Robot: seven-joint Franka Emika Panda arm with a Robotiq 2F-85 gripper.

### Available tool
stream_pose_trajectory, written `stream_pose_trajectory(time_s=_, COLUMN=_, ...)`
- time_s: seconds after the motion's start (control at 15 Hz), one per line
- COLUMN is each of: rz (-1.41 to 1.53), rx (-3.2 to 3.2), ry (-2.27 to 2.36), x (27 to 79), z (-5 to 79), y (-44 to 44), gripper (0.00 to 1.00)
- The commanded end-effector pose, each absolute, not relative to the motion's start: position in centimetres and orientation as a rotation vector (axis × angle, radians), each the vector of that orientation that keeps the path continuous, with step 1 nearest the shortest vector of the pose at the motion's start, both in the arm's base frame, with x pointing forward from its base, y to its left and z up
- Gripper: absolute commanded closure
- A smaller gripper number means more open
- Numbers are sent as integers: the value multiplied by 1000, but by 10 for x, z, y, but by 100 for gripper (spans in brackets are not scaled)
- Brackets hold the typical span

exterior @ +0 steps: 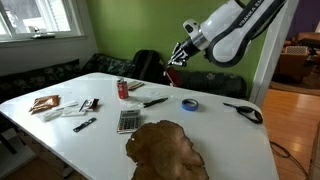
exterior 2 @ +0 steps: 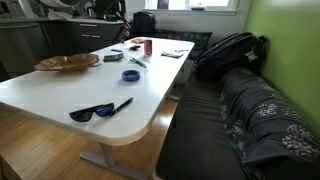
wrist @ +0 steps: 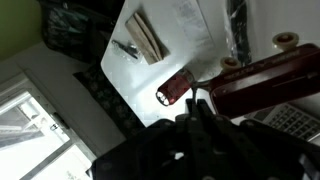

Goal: Put the red wagon on the table.

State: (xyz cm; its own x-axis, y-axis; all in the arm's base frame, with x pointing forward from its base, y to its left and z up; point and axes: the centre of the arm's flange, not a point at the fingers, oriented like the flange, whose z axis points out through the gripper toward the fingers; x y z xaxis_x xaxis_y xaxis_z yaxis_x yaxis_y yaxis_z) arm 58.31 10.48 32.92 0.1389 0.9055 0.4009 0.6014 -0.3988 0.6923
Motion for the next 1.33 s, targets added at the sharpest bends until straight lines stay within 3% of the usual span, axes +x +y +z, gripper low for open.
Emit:
stream_pose_trajectory(time_s=0.0, rz=945, rx=2130, ry=1525, x=579, z=325, y=88, gripper=99)
stream_pose_trajectory(time_s=0.53, rz=565, rx=2523, ry=1687, x=515, z=311, y=80, gripper=99)
stream_pose_trajectory(time_s=0.8, rz=507, rx=2589, ry=1675, x=490, z=327, y=47, gripper=99)
stream_pose_trajectory(time_s=0.93, rz=529, rx=2581, ry=1657, x=514, z=314, y=61, gripper=95)
stream_pose_trajectory(time_s=1.27, rz=519, rx=2583, ry=1608, x=498, z=325, y=42, gripper=99)
